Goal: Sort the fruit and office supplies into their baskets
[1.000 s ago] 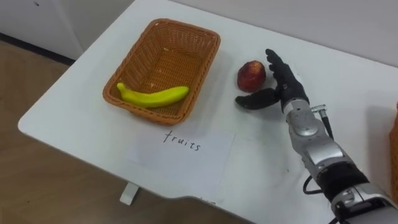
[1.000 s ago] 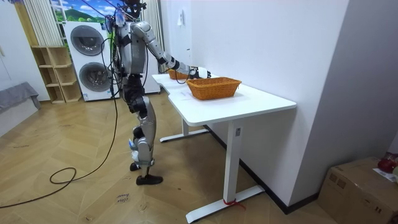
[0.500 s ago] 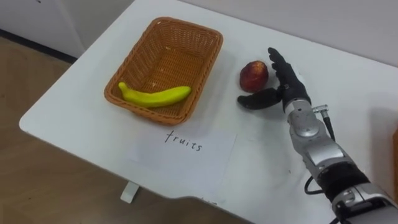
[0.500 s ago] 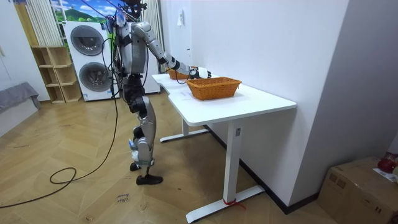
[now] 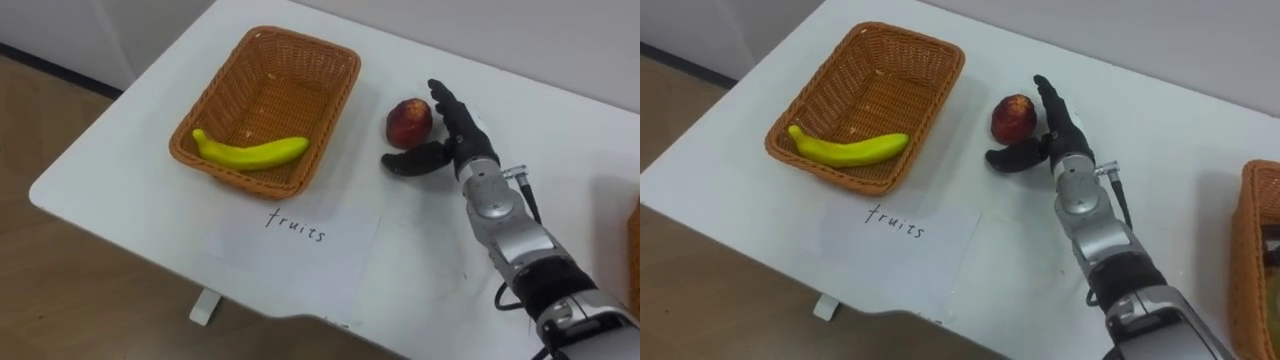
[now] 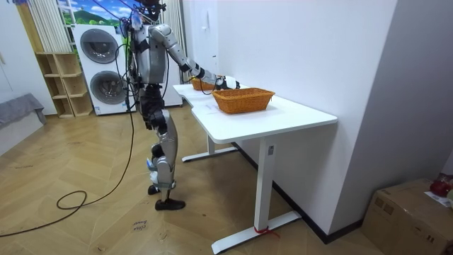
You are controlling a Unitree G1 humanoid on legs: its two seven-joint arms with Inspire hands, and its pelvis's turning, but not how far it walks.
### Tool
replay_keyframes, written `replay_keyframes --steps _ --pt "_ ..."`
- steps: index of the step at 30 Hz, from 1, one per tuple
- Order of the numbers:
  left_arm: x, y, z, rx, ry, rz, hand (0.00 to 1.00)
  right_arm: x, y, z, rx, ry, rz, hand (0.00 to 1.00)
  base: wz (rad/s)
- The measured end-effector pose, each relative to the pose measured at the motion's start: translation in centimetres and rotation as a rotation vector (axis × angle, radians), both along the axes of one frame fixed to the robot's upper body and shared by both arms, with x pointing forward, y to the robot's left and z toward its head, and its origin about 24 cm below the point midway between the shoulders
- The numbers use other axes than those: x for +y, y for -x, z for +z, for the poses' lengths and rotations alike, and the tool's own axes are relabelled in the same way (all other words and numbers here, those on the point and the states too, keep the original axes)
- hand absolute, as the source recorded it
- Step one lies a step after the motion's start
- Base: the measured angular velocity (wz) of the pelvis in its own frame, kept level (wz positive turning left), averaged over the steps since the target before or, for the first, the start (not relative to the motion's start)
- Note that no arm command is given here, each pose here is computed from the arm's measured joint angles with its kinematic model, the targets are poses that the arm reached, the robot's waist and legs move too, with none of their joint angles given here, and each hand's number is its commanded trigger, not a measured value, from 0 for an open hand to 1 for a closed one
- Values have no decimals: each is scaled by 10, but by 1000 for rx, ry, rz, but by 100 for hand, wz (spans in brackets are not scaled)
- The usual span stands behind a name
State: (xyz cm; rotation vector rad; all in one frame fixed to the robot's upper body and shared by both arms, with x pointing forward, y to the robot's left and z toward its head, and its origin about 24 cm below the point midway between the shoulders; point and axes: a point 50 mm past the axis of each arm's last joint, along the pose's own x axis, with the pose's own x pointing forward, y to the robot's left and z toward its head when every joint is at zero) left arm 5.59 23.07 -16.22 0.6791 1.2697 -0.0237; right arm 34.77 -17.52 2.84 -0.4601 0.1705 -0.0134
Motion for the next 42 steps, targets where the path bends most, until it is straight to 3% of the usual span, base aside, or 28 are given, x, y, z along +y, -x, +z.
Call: replay_keyframes --steps 42 --pt "7 -7 3 -32 -9 26 0 -13 -10 6 47 113 23 0 0"
